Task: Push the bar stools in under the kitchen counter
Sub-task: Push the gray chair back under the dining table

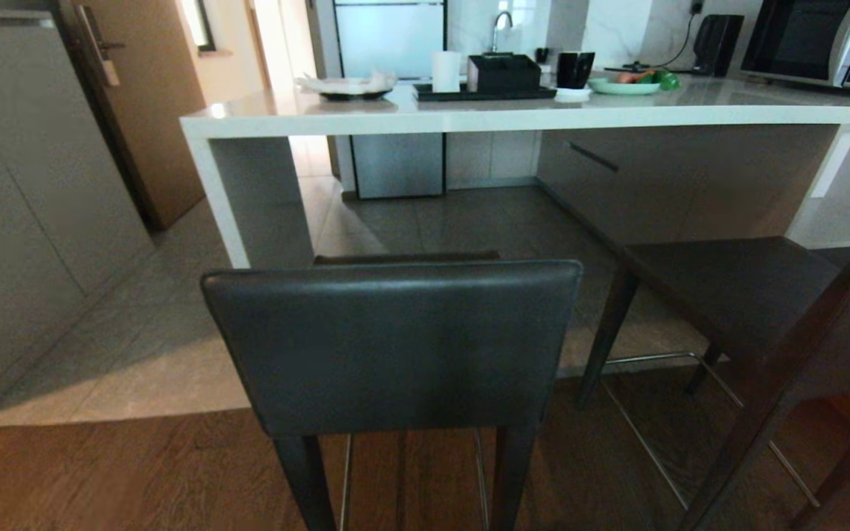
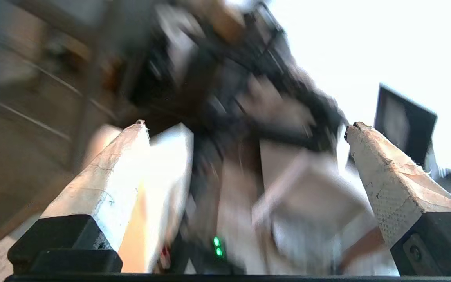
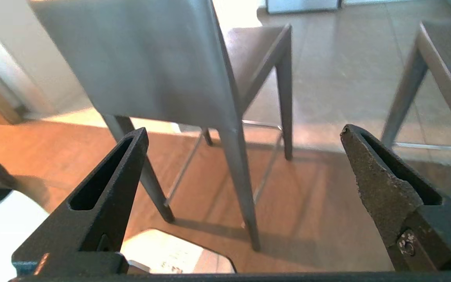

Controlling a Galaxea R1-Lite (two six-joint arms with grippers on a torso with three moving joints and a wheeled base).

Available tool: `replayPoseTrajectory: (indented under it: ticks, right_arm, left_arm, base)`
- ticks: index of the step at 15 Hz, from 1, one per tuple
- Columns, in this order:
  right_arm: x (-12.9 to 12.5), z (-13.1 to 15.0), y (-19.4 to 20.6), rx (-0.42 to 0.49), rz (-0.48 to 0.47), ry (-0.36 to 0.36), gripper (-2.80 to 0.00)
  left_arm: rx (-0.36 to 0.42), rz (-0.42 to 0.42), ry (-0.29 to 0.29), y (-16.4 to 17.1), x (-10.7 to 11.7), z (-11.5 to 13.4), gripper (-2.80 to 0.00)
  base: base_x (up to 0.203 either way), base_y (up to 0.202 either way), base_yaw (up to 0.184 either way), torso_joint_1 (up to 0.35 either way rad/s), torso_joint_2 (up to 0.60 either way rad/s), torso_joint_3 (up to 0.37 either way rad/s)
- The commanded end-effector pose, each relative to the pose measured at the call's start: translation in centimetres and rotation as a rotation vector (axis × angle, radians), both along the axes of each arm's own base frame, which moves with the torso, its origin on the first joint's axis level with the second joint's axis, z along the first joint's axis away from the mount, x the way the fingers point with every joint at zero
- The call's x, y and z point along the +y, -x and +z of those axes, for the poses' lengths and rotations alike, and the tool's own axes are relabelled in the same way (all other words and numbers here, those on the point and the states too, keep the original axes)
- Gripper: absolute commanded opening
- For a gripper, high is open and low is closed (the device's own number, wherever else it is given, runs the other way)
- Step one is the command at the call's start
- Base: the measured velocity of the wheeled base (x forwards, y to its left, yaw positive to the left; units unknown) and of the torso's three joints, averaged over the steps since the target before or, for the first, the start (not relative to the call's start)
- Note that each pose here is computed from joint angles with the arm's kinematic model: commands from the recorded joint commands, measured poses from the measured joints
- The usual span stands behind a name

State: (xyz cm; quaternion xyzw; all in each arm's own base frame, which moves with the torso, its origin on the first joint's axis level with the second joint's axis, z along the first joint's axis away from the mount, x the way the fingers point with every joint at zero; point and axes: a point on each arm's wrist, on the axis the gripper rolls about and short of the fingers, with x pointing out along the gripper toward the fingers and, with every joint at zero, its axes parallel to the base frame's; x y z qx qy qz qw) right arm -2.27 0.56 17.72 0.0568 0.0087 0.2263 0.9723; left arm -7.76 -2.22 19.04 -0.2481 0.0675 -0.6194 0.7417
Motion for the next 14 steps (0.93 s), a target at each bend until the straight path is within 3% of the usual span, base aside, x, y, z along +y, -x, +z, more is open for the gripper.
replayPoseTrajectory:
  ticks: [1, 3, 6, 7, 9, 11, 13, 14]
  right_arm:
    - [0.1, 0.1, 0.0, 0.007, -0.018, 0.006, 0.0]
    - [0.2, -0.5, 0.5, -0.01, -0.072, 0.005, 0.0]
    - [0.2, -2.6, 1.3, 0.009, -0.122, 0.006, 0.0]
    - [0.1, -3.2, 1.2, 0.016, -0.171, 0.007, 0.0]
    - [0.1, -5.3, 1.1, 0.024, -0.187, 0.026, 0.0]
    - [0.0, -7.9, 1.1, 0.003, -0.219, 0.091, 0.0]
    - [-0.3, -9.4, 0.5, -0.013, -0.362, 0.167, 0.0]
    - [-0.4, -9.9, 0.2, -0.027, -0.405, 0.19, 0.0]
  left_arm:
    - [0.086, 0.072, 0.066, -1.5, 0.1, -2.6, 0.0]
    - [0.113, 0.134, 0.069, -2.9, 0.2, -5.1, 0.0]
    - [0.089, 0.357, 0.045, -4.3, 0.4, -7.5, 0.0]
    - [0.051, 0.459, -0.002, -4.7, 0.5, -8.2, 0.0]
    - [0.028, 0.75, -0.136, -5.2, 0.9, -9.5, 0.0]
    - [-0.024, 1.029, -0.304, -5.3, 1.5, -9.9, 0.0]
    - [-0.115, 1.21, -0.478, -5.4, 1.9, -10.3, 0.0]
    - [-0.158, 1.261, -0.547, -5.4, 2.0, -10.6, 0.0]
  base:
    - [0.0, 0.0, 0.0, 0.0, 0.0, 0.0]
    - [0.0, 0.0, 0.0, 0.0, 0.0, 0.0]
    - [0.0, 0.0, 0.0, 0.0, 0.0, 0.0]
    - [0.0, 0.0, 0.0, 0.0, 0.0, 0.0]
    - [0.0, 0.0, 0.0, 0.0, 0.0, 0.0]
    - [0.0, 0.0, 0.0, 0.0, 0.0, 0.0]
    - [0.0, 0.0, 0.0, 0.0, 0.0, 0.0]
    - [0.0, 0.0, 0.0, 0.0, 0.0, 0.0]
